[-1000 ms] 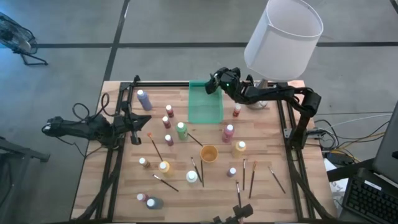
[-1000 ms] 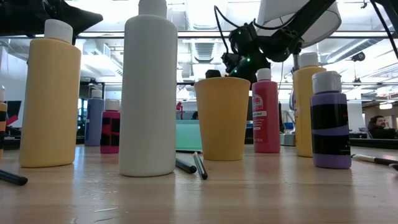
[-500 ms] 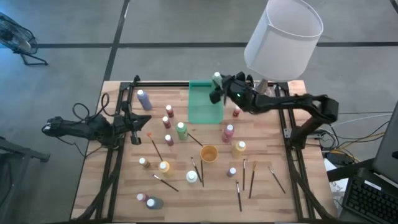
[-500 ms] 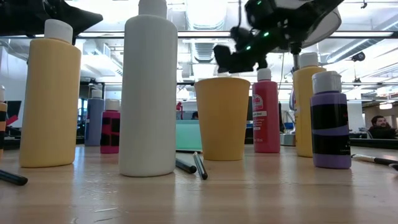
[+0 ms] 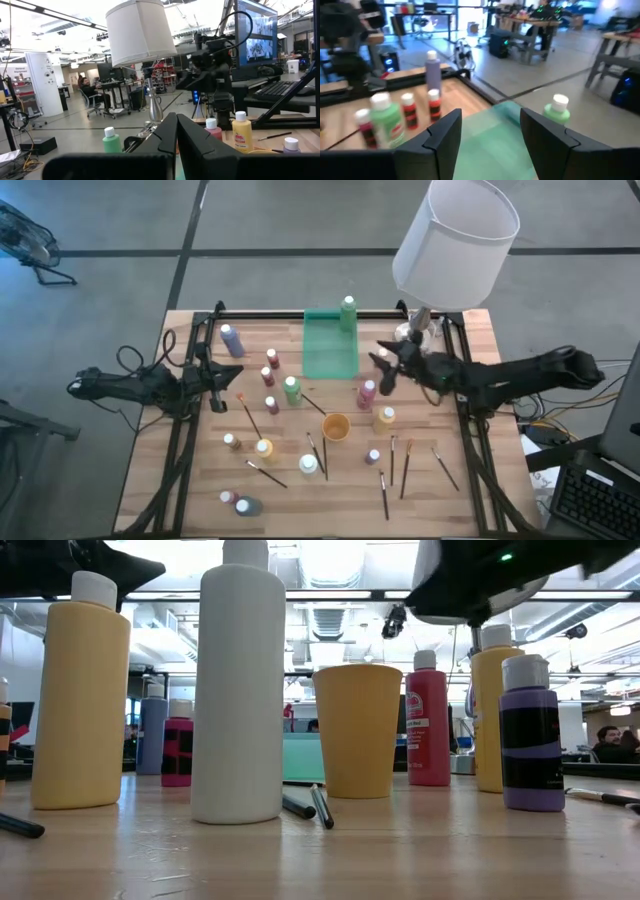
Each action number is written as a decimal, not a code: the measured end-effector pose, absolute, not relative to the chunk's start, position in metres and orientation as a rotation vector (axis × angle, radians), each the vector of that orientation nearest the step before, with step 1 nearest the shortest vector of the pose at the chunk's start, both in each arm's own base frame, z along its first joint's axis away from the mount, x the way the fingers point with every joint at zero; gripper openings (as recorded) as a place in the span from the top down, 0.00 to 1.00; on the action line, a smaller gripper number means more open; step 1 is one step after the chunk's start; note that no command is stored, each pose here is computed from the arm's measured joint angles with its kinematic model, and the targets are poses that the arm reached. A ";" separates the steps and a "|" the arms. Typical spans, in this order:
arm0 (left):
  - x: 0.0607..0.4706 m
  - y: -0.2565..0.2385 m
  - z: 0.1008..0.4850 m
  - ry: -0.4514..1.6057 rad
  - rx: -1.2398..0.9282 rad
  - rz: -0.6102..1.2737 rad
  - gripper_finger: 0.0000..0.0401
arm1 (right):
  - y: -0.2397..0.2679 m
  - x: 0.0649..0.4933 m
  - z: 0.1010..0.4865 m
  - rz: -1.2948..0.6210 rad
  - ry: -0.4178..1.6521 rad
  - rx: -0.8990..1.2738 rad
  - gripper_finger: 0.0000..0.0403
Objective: Pick & Place Paint Supplies
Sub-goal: Put the large pink paint bottle into the green bin
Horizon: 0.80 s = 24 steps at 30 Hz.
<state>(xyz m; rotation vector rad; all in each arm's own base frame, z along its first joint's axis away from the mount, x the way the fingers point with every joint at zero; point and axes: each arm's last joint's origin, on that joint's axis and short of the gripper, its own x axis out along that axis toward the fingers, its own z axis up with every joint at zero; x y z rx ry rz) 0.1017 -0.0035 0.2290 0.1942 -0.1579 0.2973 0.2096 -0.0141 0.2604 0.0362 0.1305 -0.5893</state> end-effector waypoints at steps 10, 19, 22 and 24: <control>0.102 -0.003 0.229 -0.158 0.194 0.297 0.96 | -0.013 0.161 0.239 -0.615 0.289 0.144 0.59; 0.102 -0.003 0.229 -0.159 0.194 0.297 0.96 | -0.009 0.158 0.226 -0.451 0.338 0.184 0.64; 0.102 -0.003 0.229 -0.158 0.194 0.297 0.96 | -0.007 0.159 0.226 -0.394 0.347 0.197 0.65; 0.102 -0.003 0.229 -0.158 0.194 0.297 0.96 | -0.007 0.161 0.225 -0.376 0.350 0.201 0.66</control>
